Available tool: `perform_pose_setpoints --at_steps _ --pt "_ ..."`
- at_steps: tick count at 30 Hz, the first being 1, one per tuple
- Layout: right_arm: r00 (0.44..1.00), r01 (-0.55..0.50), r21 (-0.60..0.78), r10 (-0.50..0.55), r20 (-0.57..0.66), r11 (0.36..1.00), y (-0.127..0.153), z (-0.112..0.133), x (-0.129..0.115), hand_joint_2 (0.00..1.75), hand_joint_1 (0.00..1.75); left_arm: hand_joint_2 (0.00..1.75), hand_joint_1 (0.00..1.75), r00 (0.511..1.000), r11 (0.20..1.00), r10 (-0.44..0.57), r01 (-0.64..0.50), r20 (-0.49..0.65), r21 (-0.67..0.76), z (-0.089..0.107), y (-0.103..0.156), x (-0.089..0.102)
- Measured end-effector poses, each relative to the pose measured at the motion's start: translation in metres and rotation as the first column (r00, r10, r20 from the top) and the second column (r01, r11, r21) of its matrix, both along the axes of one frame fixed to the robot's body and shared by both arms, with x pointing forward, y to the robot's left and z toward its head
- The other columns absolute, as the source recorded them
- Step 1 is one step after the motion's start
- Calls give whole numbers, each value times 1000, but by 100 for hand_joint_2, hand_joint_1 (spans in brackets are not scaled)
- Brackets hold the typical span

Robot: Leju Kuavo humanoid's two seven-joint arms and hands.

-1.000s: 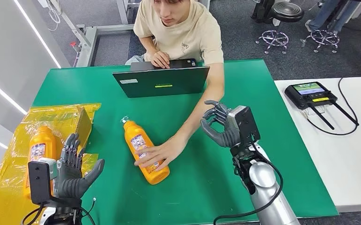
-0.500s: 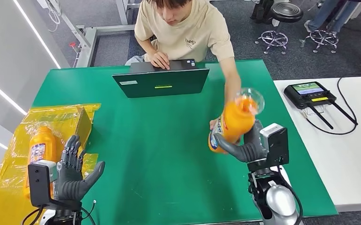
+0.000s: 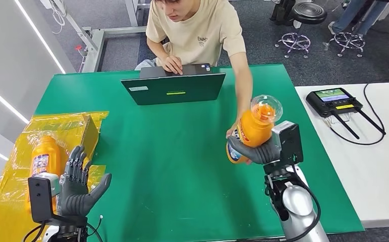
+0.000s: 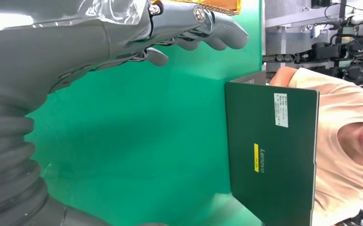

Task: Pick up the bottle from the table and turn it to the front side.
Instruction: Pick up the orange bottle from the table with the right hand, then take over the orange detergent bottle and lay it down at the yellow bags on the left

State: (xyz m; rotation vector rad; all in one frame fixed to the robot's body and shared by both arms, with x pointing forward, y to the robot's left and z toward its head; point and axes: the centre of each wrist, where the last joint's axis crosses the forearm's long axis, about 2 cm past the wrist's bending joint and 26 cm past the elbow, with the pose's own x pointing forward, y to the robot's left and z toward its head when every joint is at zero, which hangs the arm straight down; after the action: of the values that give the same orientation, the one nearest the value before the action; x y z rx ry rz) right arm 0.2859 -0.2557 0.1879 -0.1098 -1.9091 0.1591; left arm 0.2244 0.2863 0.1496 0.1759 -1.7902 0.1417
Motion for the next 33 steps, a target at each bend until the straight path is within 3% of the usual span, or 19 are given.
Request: perform_pose_setpoints --at_steps 3,11,17,27,33 --pt "999 -31 -6 31 -8 999 2 3 10 175 175 175 0 1000 1000 1 -1 0 -1 0 0 0" --pt "991 -134 -20 134 -9 991 15 18 37 175 175 175 0 1000 1000 -18 18 4 -13 0 -2 7" --pt "973 -230 -31 230 -4 973 29 35 55 175 175 175 0 993 992 -119 118 -22 -33 0 -15 22" --pt "926 -378 -26 378 17 926 60 84 90 175 175 175 0 917 923 -385 380 -108 -63 -14 -67 58" --pt "873 -488 29 488 -6 873 101 95 95 175 175 175 0 870 885 -464 465 -165 -39 -22 -94 68"
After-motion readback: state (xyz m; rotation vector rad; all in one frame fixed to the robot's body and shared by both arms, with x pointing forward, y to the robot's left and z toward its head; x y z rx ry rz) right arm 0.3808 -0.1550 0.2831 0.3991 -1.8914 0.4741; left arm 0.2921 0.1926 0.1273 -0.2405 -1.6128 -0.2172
